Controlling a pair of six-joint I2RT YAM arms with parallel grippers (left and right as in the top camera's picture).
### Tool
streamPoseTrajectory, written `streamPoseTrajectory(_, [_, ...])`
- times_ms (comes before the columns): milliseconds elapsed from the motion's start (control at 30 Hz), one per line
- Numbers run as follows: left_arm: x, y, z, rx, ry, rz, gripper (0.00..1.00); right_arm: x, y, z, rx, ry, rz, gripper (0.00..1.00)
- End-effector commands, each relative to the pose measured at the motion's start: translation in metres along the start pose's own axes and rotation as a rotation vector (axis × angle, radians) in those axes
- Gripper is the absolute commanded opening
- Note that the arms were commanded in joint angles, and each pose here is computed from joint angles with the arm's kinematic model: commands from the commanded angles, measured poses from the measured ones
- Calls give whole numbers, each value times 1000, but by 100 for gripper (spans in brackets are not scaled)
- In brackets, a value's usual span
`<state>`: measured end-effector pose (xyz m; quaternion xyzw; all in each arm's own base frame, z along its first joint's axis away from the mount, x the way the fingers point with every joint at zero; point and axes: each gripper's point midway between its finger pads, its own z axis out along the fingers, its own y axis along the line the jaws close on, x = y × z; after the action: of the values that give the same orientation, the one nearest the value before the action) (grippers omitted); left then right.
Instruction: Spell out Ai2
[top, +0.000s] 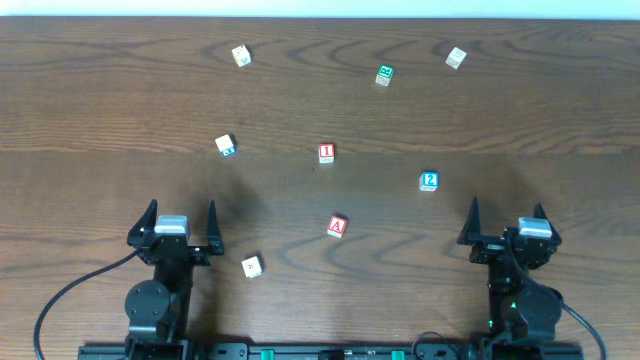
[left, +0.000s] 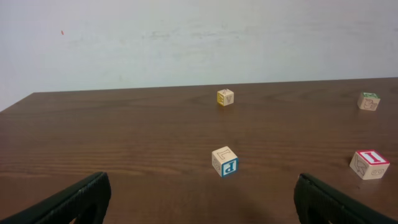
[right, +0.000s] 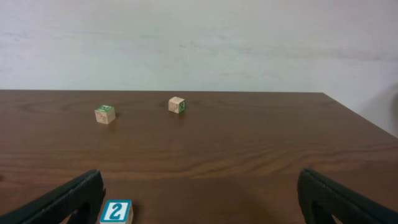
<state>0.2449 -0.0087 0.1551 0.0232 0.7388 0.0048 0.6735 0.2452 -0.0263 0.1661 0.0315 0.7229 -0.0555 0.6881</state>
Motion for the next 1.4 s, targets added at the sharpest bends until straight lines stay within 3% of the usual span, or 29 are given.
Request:
streamPoseTrajectory(0, [20,7,0,-44,70,4,95,9,-2,0,15,25,-11,99])
streamPoseTrajectory(433, [15,12,0,-71,51,8,95,6,-1,0,13,12,-9,99])
streamPoseTrajectory(567, [-11,12,0,-71,-55,-5,95,-29,-3,-2,19,-128,1,99])
streamPoseTrajectory(733, [-67,23,-11,-127,-278,-28,95,-78,-12,-14,63,-310,20,99])
streamPoseTrajectory(833, [-117,37,-32,-200,-450,-61,95,-133,-25,-38,126,-525,55,99])
streamPoseTrajectory(967, [-166,46,-57,-250,-552,-52,95,-184,-45,-73,223,-736,118,99])
streamPoseTrajectory(1133, [-230,48,-69,-299,-649,74,95,-233,-44,-69,211,-745,114,99])
streamPoseTrajectory(1233, [-268,49,-53,-332,-602,193,96,-268,-42,-43,199,-701,100,99])
streamPoseTrajectory(1367, [-329,45,-10,-299,-531,223,96,-315,-5,20,48,-619,-110,99])
